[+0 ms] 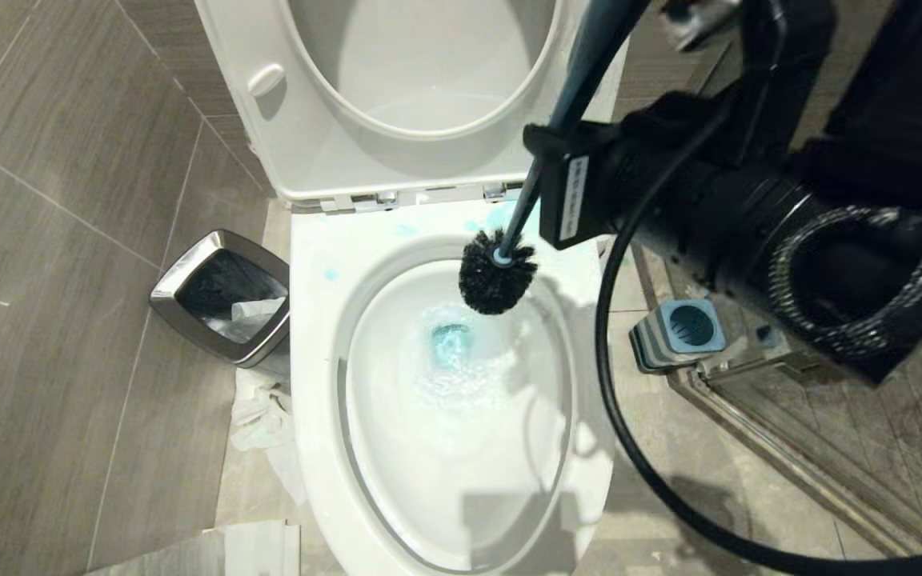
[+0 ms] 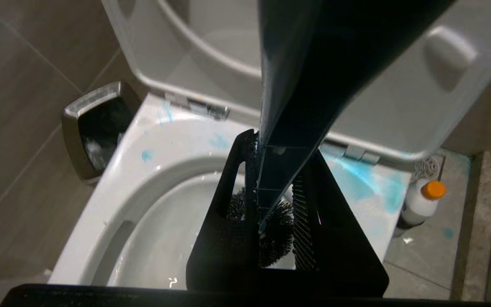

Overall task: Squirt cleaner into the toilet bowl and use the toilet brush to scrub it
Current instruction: Put the toilet brush back

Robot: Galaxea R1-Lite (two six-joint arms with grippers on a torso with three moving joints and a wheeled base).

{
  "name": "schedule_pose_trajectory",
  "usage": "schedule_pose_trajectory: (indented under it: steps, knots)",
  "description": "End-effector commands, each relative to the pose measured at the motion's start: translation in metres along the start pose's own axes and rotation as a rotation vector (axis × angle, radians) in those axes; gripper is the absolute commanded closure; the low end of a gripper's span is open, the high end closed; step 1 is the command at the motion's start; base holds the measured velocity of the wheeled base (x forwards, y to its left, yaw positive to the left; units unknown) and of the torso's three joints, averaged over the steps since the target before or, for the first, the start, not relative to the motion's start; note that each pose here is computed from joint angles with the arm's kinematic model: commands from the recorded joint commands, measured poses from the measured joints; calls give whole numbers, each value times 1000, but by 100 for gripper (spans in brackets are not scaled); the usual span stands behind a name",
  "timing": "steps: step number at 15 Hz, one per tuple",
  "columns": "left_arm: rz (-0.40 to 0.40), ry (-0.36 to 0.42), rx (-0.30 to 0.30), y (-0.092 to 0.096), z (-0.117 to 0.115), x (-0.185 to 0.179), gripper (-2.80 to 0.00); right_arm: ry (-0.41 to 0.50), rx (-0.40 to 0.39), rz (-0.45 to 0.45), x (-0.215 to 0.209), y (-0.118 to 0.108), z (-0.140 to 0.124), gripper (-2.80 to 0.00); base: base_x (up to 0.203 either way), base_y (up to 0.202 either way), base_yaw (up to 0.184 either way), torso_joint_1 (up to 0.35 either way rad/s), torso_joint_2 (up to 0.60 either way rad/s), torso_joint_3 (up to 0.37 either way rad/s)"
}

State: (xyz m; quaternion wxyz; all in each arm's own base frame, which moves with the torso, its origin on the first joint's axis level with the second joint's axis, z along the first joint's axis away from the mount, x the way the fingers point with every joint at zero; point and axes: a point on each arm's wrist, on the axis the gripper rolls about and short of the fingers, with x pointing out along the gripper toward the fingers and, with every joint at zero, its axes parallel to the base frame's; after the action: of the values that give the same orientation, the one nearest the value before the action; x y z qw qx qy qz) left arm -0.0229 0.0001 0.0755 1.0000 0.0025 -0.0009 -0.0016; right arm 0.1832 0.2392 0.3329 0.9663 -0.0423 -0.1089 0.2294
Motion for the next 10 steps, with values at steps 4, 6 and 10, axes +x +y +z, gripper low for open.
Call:
schedule_pose_trajectory:
  steps: [4,6,10]
  knots:
    - [0,0,0,0,0,0,0,-180,-28,-23,-20,-30,56,0,0,0,0,0,0,0]
    - [0,0,0,0,0,0,0,-200,-43,-27,-24,-36,69,0,0,0,0,0,0,0]
    - [0,0,0,0,0,0,0,-190,-51,-37,-25,-40,82,0,0,0,0,0,0,0]
